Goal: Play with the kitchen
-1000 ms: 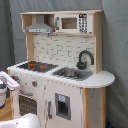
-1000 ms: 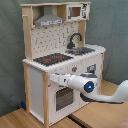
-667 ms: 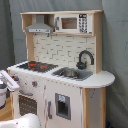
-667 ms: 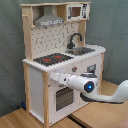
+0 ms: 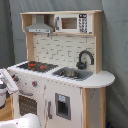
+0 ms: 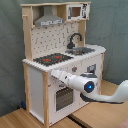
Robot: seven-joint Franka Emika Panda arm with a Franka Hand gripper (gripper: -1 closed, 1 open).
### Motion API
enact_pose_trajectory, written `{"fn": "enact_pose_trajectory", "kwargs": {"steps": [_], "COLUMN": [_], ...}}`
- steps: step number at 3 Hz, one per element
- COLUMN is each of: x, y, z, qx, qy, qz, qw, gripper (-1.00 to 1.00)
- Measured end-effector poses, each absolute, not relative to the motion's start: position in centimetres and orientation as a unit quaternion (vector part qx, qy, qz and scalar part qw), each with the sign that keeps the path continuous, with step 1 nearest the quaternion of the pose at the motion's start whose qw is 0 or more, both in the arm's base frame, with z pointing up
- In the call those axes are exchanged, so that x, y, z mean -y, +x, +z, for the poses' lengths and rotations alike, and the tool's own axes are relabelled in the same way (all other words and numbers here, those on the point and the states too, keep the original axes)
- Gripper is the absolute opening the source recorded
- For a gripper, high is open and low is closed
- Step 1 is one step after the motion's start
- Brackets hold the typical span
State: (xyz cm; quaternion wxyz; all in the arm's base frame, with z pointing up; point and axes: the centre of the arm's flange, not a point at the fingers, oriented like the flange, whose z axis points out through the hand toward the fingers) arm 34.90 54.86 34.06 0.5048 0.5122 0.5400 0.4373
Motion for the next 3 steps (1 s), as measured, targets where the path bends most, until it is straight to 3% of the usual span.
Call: {"fn": "enact_pose_trajectory", "kwargs": {"steps": [3], "x": [-54.97], "y": [34.78], "z": [34.06], "qx": [-0.472], "qy": [0.576], "qz": [0.499], "qw": [0.443], "gripper": [-1.0]}}
